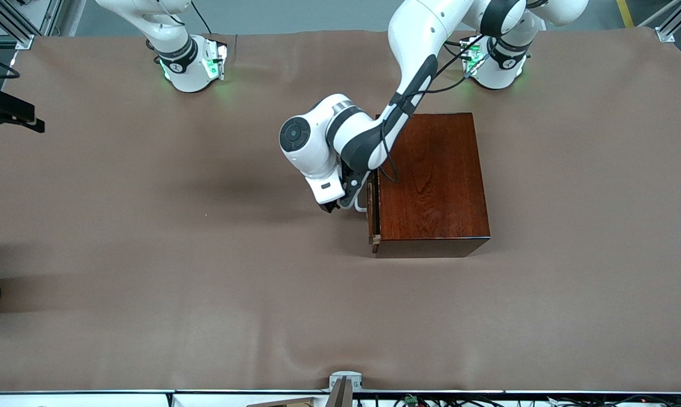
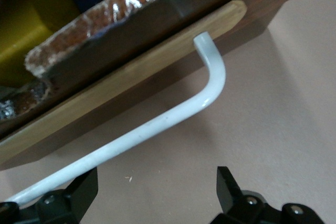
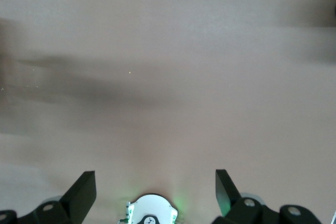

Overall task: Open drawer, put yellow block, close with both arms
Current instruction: 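Push the drawer shut into the box with the left gripper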

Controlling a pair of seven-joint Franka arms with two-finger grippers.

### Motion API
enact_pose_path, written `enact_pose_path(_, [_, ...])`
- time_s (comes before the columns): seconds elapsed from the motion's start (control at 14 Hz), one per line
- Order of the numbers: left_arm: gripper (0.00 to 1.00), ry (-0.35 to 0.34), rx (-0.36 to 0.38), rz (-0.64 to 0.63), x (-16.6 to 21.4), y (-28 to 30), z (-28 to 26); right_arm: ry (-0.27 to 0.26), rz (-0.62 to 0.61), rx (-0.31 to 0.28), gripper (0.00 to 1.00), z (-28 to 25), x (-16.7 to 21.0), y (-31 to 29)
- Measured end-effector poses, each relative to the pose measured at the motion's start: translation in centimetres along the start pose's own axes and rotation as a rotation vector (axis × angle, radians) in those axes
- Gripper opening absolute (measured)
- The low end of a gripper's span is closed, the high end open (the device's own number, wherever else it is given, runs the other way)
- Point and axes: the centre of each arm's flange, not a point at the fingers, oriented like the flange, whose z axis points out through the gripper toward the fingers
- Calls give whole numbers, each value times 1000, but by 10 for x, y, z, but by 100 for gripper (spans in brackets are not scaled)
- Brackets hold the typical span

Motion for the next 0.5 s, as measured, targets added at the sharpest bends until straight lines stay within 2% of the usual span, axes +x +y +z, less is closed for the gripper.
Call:
enact_pose_path(0.07, [100,3,8,-2,2,0,1,-4,-1,0,100,4,-2,-1])
enact_pose_path(0.36, [100,20,46,-22,12,-2,5,53,-12,-13,100,9,-21,-11])
enact_pose_path(0.5, [100,24,56,-82,17,-1,7,59,-14,-17,100,8,-30,-14])
